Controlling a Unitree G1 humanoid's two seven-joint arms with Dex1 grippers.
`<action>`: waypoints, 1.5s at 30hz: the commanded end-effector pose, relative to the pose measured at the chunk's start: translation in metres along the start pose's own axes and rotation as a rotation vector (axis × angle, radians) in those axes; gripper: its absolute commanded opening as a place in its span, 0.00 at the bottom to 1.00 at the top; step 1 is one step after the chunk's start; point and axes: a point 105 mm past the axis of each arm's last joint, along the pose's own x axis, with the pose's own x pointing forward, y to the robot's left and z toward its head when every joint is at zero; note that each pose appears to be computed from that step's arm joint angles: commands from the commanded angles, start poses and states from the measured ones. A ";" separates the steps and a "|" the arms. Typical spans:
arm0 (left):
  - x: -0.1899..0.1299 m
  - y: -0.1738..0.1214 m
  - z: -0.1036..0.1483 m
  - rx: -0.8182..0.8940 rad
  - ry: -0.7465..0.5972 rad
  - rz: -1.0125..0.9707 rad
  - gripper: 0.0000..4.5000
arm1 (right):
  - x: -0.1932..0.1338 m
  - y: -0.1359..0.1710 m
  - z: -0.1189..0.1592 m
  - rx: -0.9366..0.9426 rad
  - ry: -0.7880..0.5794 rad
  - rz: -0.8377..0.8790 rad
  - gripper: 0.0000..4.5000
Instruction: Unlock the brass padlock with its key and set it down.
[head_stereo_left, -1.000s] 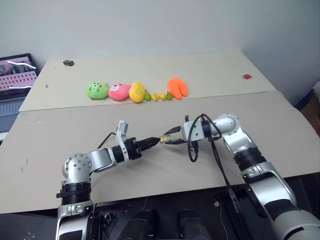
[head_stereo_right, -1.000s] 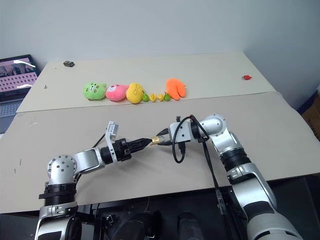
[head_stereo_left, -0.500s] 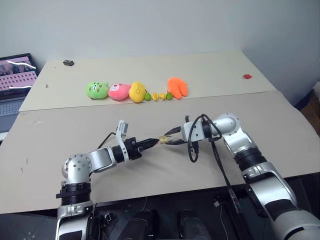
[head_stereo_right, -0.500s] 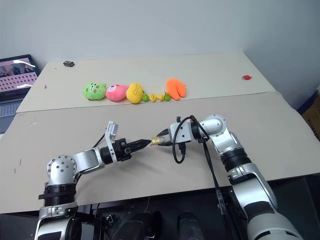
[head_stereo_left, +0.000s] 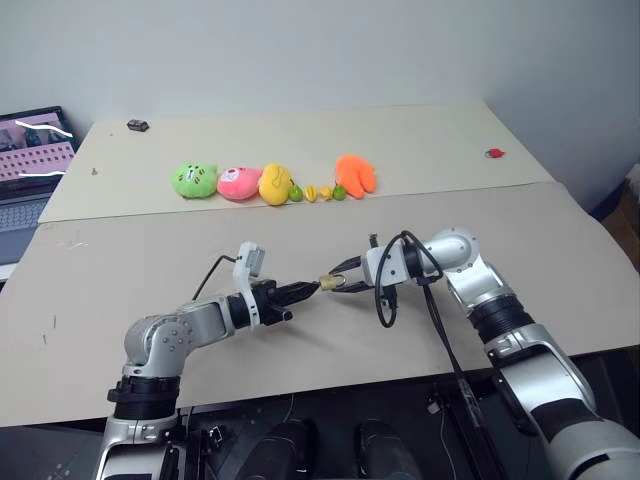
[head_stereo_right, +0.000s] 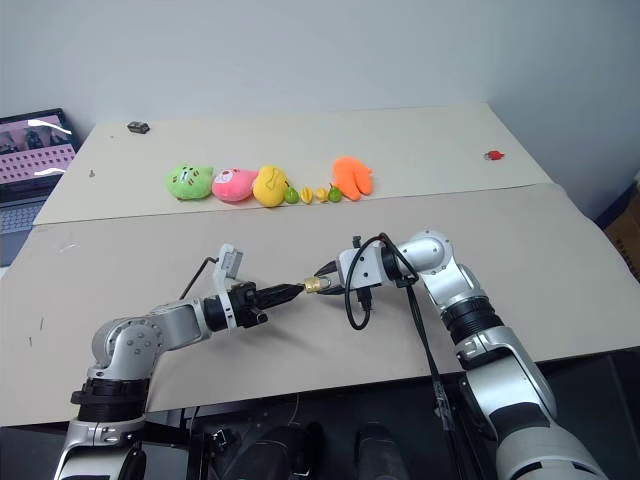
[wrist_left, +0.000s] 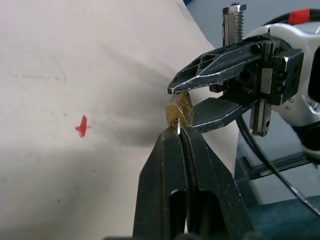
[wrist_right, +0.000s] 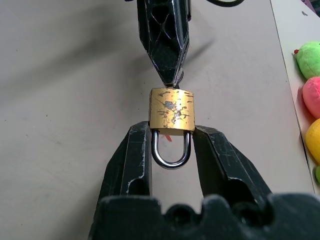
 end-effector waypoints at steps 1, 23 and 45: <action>-0.004 0.003 0.008 0.151 -0.038 0.035 0.01 | -0.006 -0.014 0.013 -0.069 -0.032 -0.043 0.21; -0.003 -0.001 0.009 0.289 -0.105 -0.008 0.01 | -0.006 -0.012 0.013 -0.066 -0.032 -0.044 0.21; -0.027 -0.001 0.021 -0.335 -0.153 -0.085 0.47 | -0.006 -0.007 0.011 -0.071 -0.023 -0.034 0.21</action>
